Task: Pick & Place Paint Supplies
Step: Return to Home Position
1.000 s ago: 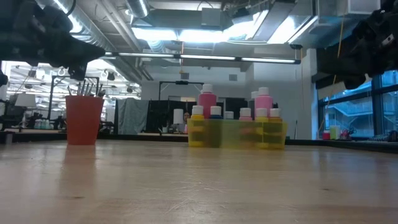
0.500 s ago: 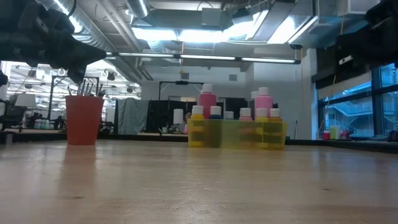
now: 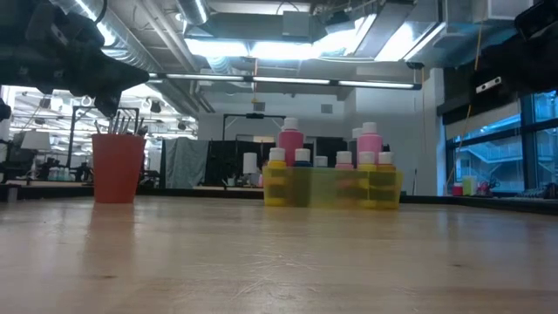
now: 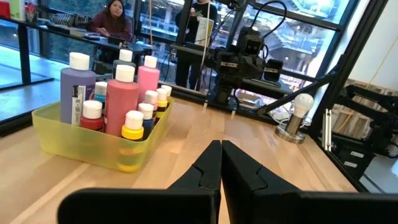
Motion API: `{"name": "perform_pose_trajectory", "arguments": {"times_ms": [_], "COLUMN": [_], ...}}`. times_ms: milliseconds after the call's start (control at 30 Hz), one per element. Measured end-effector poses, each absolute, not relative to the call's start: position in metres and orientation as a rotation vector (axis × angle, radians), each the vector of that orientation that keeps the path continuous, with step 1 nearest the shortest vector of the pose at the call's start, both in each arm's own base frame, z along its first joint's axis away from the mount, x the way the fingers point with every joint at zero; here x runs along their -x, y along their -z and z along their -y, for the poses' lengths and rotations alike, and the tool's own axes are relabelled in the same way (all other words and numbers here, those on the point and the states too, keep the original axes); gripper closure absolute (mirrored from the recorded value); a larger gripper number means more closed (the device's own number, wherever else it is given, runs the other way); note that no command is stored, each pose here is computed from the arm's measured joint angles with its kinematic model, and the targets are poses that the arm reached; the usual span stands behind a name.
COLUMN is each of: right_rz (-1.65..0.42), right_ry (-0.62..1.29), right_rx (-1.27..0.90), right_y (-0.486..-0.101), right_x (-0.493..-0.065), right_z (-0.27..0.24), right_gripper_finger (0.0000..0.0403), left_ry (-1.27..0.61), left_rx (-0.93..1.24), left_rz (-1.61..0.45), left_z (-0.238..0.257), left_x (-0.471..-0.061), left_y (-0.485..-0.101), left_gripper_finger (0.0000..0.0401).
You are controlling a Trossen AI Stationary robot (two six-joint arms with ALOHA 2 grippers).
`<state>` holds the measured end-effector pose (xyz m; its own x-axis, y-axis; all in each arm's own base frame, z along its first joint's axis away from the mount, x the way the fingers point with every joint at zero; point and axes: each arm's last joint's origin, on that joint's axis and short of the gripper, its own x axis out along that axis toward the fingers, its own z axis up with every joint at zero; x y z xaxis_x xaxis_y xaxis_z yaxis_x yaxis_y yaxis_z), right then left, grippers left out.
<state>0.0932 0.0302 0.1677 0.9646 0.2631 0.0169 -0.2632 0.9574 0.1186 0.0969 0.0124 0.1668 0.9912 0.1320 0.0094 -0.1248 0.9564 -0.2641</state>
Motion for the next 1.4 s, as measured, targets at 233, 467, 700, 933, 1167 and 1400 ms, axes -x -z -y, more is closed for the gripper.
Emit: {"name": "perform_pose_trajectory", "arguments": {"times_ms": [233, 467, 700, 933, 1167, 1400], "right_rz": [0.000, 0.000, -0.002, -0.004, -0.003, -0.003], "right_ry": [-0.267, -0.267, -0.287, -0.607, -0.601, -0.601], "right_rx": [-0.125, -0.125, -0.126, -0.172, -0.172, -0.172], "right_y": [-0.1677, -0.1677, -0.1676, -0.1708, -0.1708, -0.1708], "right_x": [-0.0932, -0.0932, -0.0931, -0.0890, -0.0891, -0.0891], "right_z": [-0.0302, -0.0302, -0.0307, -0.0390, -0.0388, -0.0388], "right_gripper_finger": [0.0398, 0.0398, 0.0397, 0.0397, 0.0397, 0.0397], "left_ry": [-0.130, -0.130, -0.130, -0.130, -0.130, -0.131], "left_rx": [0.266, 0.266, 0.266, 0.266, 0.266, 0.266], "left_rz": [0.027, 0.027, 0.028, 0.028, 0.028, 0.028], "left_z": [-0.0124, -0.0124, -0.0124, -0.0124, -0.0124, -0.0125], "left_x": [-0.0969, -0.0970, -0.0970, -0.0970, -0.0970, -0.0970], "left_y": [-0.1668, -0.1667, -0.1668, -0.1668, -0.1668, -0.1668], "left_gripper_finger": [0.0399, 0.0399, 0.0399, 0.0399, 0.0399, 0.0399]}}
